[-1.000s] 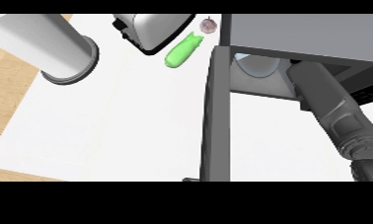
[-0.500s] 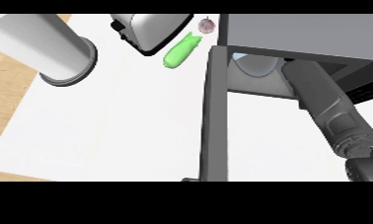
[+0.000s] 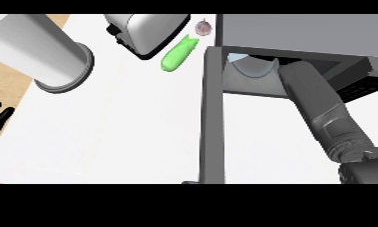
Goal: Pick up the milk, place it into the microwave and close the microwave
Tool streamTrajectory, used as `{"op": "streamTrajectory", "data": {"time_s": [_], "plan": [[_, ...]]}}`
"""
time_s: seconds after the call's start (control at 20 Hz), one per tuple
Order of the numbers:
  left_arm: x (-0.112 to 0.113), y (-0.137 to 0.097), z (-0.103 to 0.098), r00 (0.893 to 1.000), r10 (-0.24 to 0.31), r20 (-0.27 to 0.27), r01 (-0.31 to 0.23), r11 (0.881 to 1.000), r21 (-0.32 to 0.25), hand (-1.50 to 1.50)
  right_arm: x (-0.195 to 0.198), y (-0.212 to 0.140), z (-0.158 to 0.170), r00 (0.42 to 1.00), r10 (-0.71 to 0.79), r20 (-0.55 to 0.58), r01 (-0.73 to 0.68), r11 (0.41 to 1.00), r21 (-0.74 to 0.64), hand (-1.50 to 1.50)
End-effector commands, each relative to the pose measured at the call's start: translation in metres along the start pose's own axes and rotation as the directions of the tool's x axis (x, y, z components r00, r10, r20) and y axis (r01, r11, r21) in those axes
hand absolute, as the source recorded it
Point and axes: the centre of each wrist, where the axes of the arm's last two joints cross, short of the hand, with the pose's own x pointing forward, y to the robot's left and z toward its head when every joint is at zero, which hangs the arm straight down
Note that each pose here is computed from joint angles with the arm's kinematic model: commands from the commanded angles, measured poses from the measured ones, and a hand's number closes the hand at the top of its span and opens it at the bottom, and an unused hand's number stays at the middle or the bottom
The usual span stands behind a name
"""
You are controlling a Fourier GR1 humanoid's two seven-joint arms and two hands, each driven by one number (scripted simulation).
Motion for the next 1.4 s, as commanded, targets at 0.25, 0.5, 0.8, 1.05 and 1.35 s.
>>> {"op": "streamTrajectory", "data": {"time_s": [0.25,0.5,0.8,1.05,1.35], "plan": [[-0.010,-0.021,-0.017,0.998,0.060,0.000,-0.060,0.995,-0.084,-1.50,-0.014,0.011,0.023,0.957,-0.286,-0.044,0.288,0.957,0.045,-1.50],[-0.013,-0.035,-0.023,0.998,0.063,-0.017,-0.064,0.992,-0.109,1.50,-0.035,0.027,0.062,0.897,-0.429,-0.102,0.437,0.896,0.075,-1.50],[-0.016,-0.047,-0.023,0.994,0.092,-0.053,-0.099,0.984,-0.151,1.50,-0.050,0.032,0.092,0.818,-0.560,-0.131,0.572,0.814,0.097,-1.50],[-0.030,-0.066,-0.031,0.986,0.129,-0.105,-0.145,0.978,-0.151,1.50,-0.060,0.043,0.130,0.800,-0.581,-0.149,0.596,0.799,0.079,-1.50],[-0.022,-0.086,-0.059,0.992,0.063,-0.107,-0.088,0.967,-0.239,1.50,-0.082,0.023,0.172,0.818,-0.554,-0.157,0.573,0.808,0.134,-1.50]]}}
